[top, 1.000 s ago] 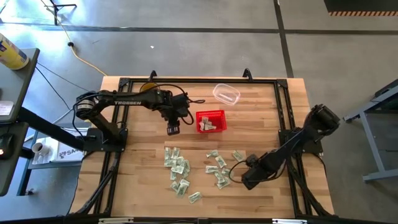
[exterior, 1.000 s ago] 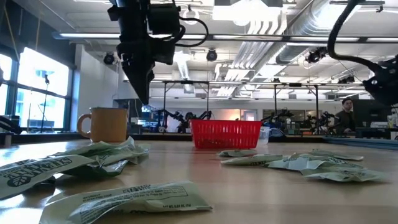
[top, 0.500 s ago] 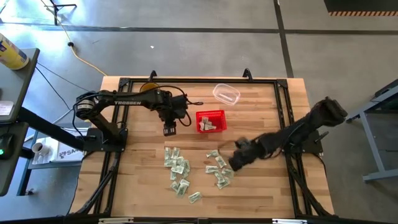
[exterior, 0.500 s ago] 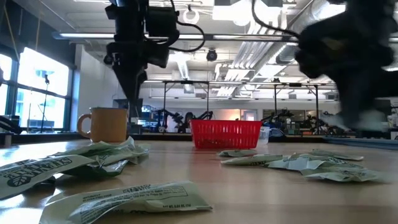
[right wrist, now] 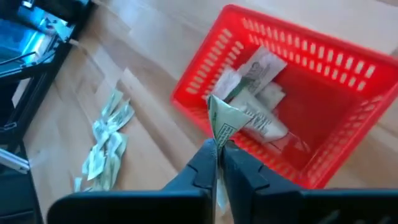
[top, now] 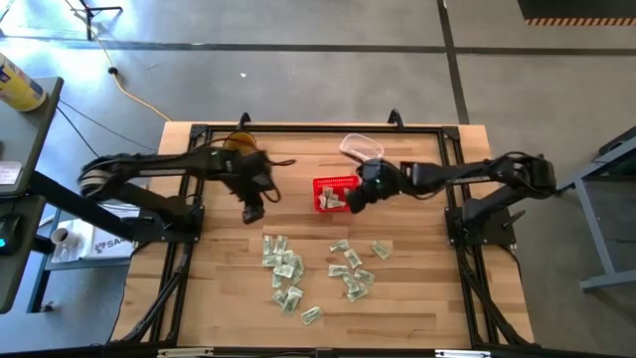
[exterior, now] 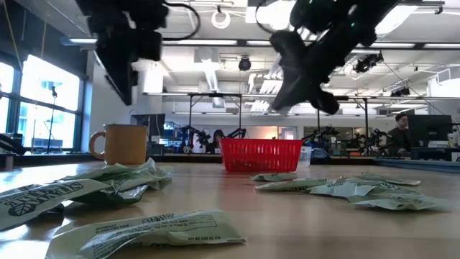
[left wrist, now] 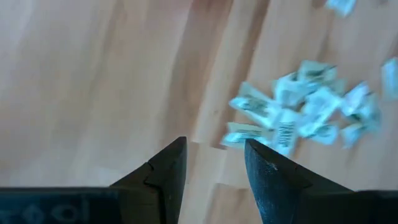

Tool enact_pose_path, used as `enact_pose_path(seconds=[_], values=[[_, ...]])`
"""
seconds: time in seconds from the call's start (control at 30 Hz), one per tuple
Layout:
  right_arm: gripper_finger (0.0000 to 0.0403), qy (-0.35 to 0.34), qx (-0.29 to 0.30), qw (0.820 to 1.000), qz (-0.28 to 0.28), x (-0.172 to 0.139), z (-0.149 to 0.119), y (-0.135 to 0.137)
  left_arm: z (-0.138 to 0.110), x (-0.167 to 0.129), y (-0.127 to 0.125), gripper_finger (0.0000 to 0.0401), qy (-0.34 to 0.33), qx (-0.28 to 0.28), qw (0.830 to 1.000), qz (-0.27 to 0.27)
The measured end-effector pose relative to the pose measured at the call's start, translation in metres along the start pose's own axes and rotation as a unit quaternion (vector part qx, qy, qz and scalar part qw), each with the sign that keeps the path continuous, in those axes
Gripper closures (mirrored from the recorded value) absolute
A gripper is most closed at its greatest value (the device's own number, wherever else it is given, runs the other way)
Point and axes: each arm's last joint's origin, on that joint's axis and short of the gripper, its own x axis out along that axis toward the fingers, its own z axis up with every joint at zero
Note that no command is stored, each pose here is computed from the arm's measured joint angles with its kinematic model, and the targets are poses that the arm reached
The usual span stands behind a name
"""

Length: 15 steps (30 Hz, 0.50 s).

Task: Pick and place items into bin
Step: Put the white packet into the red basket

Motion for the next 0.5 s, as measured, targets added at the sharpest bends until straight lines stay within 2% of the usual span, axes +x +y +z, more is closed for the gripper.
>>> enact_pose_path(seconds=[0.2,0.33,0.43,0.5], values=[[0.0266,-0.002,0.016,1.000,-0.004,0.012,0.014,-0.017,-0.037,0.006,0.006,0.0206,-0.062,-0.087,0.994,-0.037],[0.0185,-0.024,0.003,1.000,0.006,0.008,0.022,-0.019,-0.053,0.018,0.011,0.0206,-0.052,-0.140,0.988,-0.042],[0.0151,-0.029,-0.045,0.999,0.012,0.000,0.022,-0.014,-0.059,0.026,0.013,0.0206,-0.029,-0.191,0.980,-0.047],[0.0144,-0.014,-0.058,0.998,-0.003,-0.004,0.017,-0.015,-0.060,0.030,0.012,0.0206,-0.018,-0.255,0.966,-0.040]])
